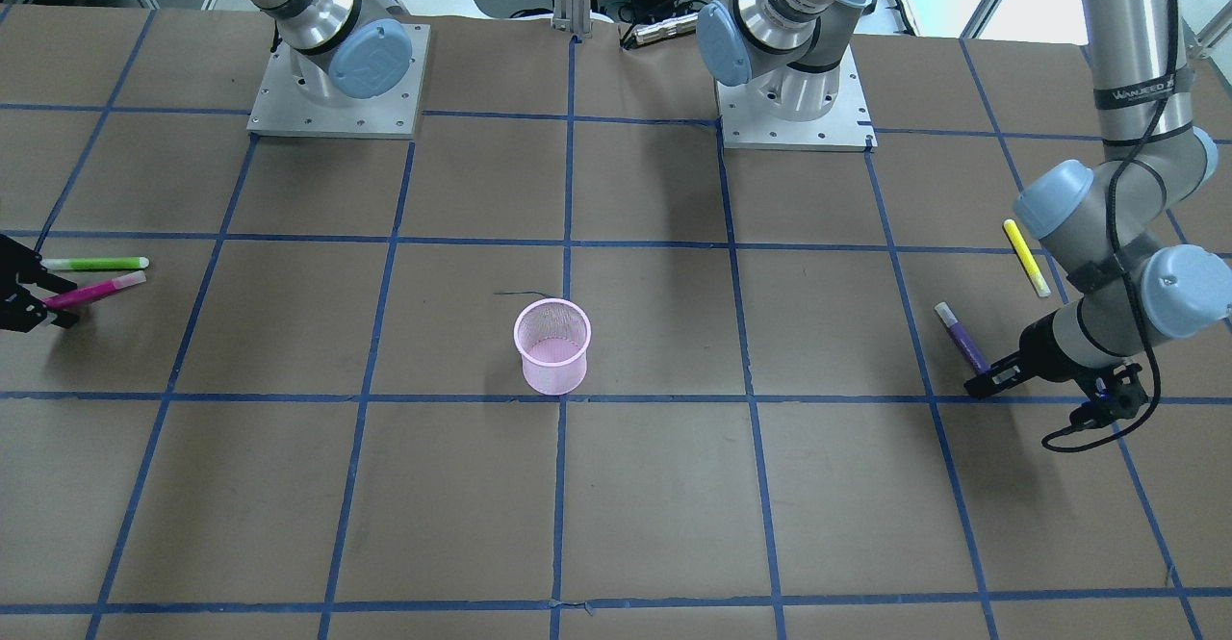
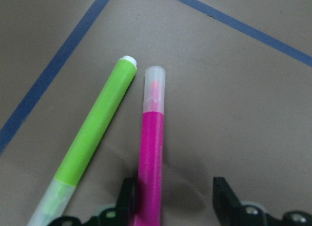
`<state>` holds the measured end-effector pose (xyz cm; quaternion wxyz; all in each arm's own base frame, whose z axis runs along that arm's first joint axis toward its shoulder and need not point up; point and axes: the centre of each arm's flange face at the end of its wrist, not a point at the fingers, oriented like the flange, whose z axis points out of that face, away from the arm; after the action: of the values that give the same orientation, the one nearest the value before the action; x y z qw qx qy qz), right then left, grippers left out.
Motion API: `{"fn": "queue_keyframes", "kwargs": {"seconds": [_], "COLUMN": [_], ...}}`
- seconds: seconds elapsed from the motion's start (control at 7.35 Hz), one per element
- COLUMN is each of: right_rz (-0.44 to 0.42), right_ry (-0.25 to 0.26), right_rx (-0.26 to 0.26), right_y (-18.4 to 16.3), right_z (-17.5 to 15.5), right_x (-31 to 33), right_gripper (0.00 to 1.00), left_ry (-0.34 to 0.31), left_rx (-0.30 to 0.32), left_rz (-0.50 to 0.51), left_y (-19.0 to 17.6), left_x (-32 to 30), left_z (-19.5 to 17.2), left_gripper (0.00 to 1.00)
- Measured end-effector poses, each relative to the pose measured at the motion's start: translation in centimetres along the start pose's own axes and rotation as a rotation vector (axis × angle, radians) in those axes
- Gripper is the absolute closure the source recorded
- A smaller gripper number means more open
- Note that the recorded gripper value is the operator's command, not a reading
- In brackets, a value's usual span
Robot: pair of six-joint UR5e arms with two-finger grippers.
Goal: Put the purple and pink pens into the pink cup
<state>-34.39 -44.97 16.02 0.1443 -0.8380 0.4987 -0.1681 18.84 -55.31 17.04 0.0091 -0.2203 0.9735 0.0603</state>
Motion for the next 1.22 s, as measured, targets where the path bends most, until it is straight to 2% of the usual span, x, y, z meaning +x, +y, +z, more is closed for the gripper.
{"fn": "queue_keyframes", "kwargs": {"seconds": [0.14, 0.27, 0.54, 0.82, 0.95, 1.22], "right_rz": [-0.006, -0.005, 0.012, 0.098, 0.139, 0.156], "right_ry": [0.001, 0.001, 0.004, 0.016, 0.027, 0.039], "right_rx": [-0.001, -0.003, -0.008, -0.020, -0.044, -0.110], "right_y": [0.0, 0.0, -0.1, -0.6, -2.1, -8.4], "right_z": [-0.1, -0.2, -0.5, -1.4, -2.7, -5.1], "right_x": [0.0, 0.0, 0.1, 0.6, 2.3, 9.4], "right_gripper": [0.92, 0.99, 1.00, 1.00, 1.00, 1.00], "left_ry": [0.000, 0.000, -0.002, -0.004, -0.008, -0.011], "left_rx": [-0.001, -0.001, -0.001, 0.010, 0.035, 0.082], "left_rz": [0.000, 0.000, -0.002, -0.003, -0.001, 0.007], "left_y": [0.0, 0.0, 0.0, 0.0, -0.3, -1.2], "left_x": [0.0, 0.0, 0.0, 0.0, 0.1, 0.5], "left_z": [0.0, 0.1, 0.0, -0.6, -2.1, -6.8], "left_gripper": [0.94, 1.00, 1.00, 1.00, 1.00, 1.00]}}
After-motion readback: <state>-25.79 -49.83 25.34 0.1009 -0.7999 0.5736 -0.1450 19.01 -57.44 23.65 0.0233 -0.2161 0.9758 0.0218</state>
